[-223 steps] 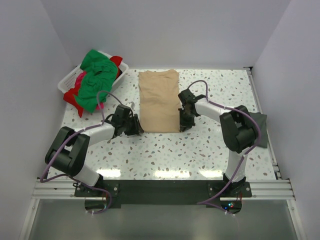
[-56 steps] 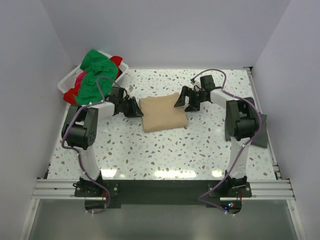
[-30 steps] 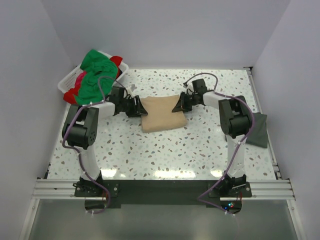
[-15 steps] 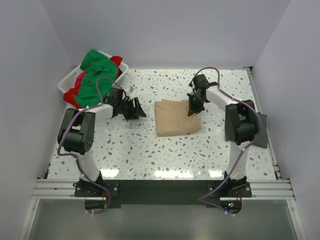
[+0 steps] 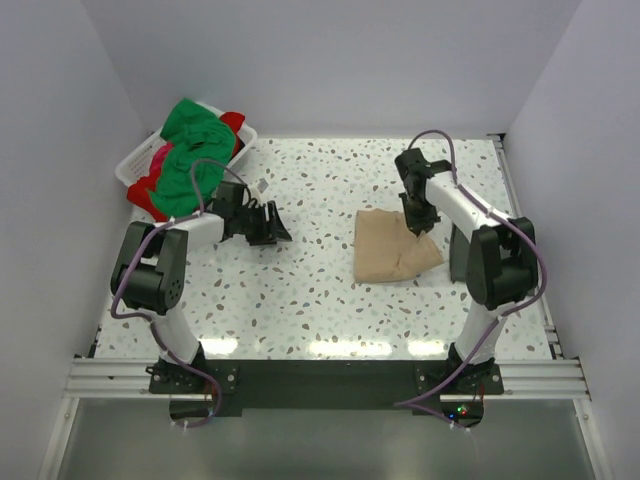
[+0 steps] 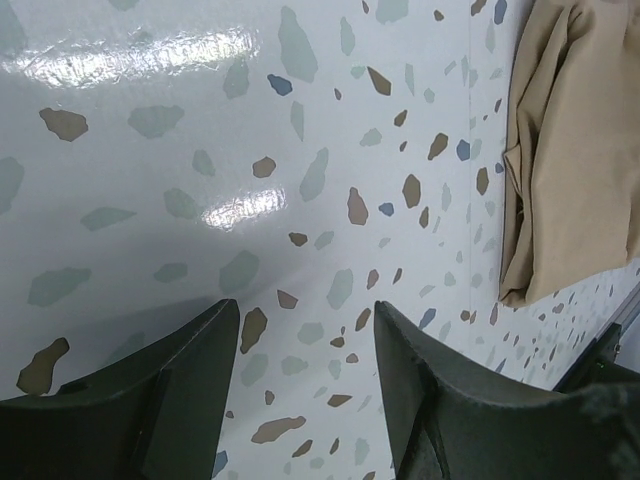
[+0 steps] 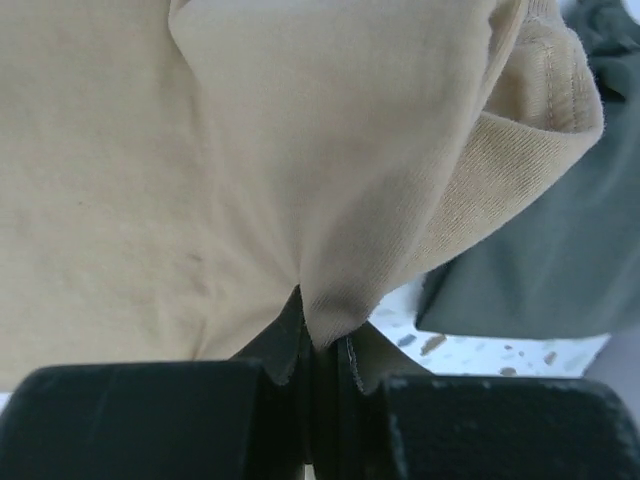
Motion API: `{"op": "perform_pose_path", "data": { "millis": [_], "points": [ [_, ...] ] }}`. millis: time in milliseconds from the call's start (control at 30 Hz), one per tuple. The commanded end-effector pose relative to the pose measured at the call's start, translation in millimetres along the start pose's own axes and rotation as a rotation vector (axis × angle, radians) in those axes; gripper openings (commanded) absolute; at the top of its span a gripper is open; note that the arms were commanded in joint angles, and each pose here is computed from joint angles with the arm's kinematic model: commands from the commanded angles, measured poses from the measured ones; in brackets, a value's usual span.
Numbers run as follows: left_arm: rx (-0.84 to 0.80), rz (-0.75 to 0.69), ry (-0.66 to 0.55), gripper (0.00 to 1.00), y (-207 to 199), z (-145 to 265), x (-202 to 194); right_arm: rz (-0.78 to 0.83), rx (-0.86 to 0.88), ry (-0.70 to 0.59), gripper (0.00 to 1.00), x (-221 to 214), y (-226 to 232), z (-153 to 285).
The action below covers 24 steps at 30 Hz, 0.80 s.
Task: Fold and stack the t-shirts
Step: Neatly place the folded tshirt to the corner
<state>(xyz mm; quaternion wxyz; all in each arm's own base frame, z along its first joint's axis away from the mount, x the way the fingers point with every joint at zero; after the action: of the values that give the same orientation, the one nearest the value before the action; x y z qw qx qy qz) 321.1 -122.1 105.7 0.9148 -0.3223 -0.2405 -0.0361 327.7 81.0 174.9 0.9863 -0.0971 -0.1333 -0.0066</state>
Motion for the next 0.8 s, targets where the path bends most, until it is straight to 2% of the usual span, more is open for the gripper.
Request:
{"op": "perform_pose_path", "data": {
  "millis": [0, 233, 433, 767],
  "points": [
    [-0.048, -0.065, -0.036, 0.61, -7, 10, 7, 0.011, -0.137, -0.057, 0.00, -5, -27, 40],
    [-0.076, -0.066, -0.018, 0.61, -4, 8, 1, 0.016, -0.254, -0.109, 0.00, -12, -50, 78],
    [-0.099, -0.056, -0.009, 0.61, -2, 4, -4, 0.051, -0.351, -0.099, 0.00, -18, -68, 93],
    [-0.118, -0.057, -0.015, 0.61, -2, 2, -6, -0.017, -0.403, -0.153, 0.00, -22, -105, 122]
  ]
}}
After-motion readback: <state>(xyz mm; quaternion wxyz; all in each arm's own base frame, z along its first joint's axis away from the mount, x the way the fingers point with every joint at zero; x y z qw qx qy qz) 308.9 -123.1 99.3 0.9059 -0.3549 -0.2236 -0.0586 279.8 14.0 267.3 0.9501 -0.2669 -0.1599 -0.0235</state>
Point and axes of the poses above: each gripper's point midway between its finger pads, its own z axis back along the fingers, its own y axis along the line the jaws close on, x = y × z, the point moved 10 cm from there along z, back along the fingers, and after that the axes turned 5 degrees about -z, right-handed, at the moved point
